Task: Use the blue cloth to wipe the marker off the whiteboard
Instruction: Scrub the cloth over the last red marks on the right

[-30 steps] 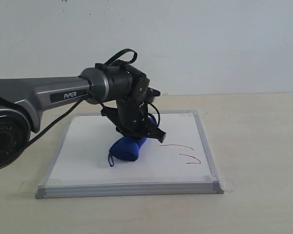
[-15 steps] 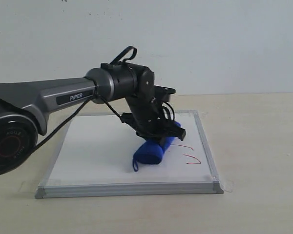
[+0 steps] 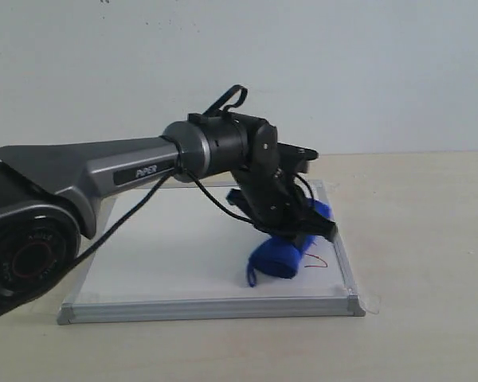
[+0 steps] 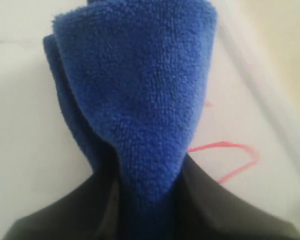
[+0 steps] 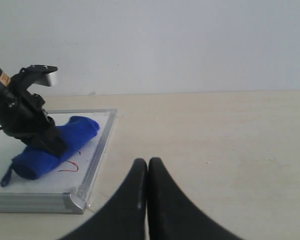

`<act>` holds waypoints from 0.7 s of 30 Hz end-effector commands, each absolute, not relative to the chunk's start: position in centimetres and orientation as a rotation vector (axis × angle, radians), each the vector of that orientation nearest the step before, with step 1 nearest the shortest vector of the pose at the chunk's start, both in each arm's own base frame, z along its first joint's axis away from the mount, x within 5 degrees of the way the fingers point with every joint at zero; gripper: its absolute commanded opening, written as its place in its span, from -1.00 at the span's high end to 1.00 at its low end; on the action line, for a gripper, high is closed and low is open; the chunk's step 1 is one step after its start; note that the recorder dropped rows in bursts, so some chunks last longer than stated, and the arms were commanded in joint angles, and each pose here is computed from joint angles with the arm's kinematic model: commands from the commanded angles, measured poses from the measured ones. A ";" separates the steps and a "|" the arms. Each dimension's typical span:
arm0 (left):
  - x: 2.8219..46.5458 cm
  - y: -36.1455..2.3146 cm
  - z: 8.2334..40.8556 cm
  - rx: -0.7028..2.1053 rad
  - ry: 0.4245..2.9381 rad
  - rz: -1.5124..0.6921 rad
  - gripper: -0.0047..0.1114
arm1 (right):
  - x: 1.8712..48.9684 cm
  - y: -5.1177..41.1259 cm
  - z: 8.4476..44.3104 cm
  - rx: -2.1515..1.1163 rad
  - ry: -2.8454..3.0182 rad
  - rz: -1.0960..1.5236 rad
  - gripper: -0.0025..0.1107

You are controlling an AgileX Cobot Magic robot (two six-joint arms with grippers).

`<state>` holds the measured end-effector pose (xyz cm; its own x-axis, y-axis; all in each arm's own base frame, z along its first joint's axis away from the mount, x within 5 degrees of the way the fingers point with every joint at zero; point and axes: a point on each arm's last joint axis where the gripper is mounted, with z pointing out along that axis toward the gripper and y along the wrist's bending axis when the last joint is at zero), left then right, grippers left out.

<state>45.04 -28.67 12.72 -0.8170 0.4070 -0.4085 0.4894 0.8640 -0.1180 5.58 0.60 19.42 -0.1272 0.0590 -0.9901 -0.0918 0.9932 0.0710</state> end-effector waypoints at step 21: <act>46.3 -27.3 11.6 0.444 2.688 -0.340 0.85 | 5.6 0.6 19.5 -0.027 1.684 0.123 0.96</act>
<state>47.08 -25.27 12.27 -0.8820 0.2477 -0.4009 0.3095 0.9460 -0.0964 5.58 0.60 19.42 -0.1272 0.0590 -0.9901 -0.0918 0.9932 0.0710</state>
